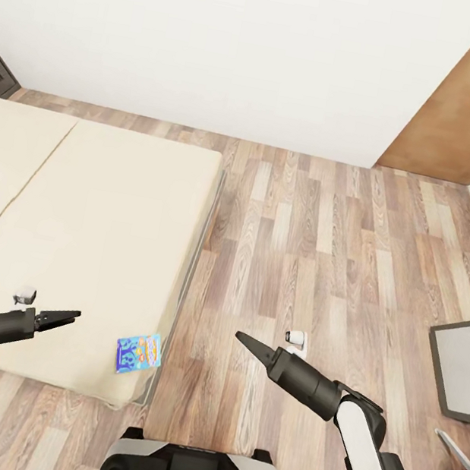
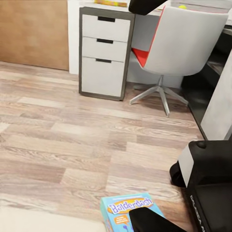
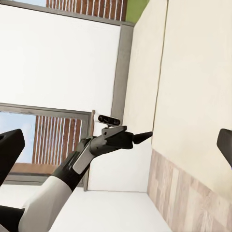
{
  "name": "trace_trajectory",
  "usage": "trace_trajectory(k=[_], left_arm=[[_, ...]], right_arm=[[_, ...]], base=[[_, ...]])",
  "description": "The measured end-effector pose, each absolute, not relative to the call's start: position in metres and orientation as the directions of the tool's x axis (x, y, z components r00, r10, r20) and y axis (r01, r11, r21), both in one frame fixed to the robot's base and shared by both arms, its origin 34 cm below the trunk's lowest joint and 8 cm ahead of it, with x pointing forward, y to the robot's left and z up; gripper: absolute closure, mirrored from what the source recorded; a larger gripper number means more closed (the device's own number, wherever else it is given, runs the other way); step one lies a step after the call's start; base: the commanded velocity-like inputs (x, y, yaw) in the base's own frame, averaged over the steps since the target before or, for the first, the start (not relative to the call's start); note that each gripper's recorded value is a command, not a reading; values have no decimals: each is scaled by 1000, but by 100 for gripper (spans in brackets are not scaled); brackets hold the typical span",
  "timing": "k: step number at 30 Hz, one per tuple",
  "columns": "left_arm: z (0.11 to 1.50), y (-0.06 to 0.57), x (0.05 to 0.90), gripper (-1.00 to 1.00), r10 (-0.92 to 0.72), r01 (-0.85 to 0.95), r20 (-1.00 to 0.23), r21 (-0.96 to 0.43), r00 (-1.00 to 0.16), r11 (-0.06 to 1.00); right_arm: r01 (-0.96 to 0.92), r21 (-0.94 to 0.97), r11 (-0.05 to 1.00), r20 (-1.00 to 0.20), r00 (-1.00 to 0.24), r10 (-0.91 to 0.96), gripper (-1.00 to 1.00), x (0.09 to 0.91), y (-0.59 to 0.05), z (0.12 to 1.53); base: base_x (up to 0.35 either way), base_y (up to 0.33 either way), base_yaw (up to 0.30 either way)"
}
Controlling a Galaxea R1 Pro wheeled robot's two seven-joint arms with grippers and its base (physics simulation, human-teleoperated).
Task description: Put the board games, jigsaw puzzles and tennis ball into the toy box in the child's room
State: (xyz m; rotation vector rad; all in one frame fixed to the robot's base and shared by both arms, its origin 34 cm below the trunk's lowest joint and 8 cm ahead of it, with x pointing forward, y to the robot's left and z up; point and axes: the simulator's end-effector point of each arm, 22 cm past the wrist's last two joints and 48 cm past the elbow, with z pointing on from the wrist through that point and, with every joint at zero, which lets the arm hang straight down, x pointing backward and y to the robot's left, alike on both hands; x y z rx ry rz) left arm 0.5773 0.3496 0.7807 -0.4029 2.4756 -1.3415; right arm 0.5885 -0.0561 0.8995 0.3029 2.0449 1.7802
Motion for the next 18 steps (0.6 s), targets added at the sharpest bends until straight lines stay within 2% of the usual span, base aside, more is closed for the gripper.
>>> trace_trajectory(k=[18], left_arm=[[794,349,584,-100,-378,-77,-151,-847,-913,526]], right_arm=[[-130,978,164,-188,-887,422,-100,591,-57,912]], base=[[0,0,0]])
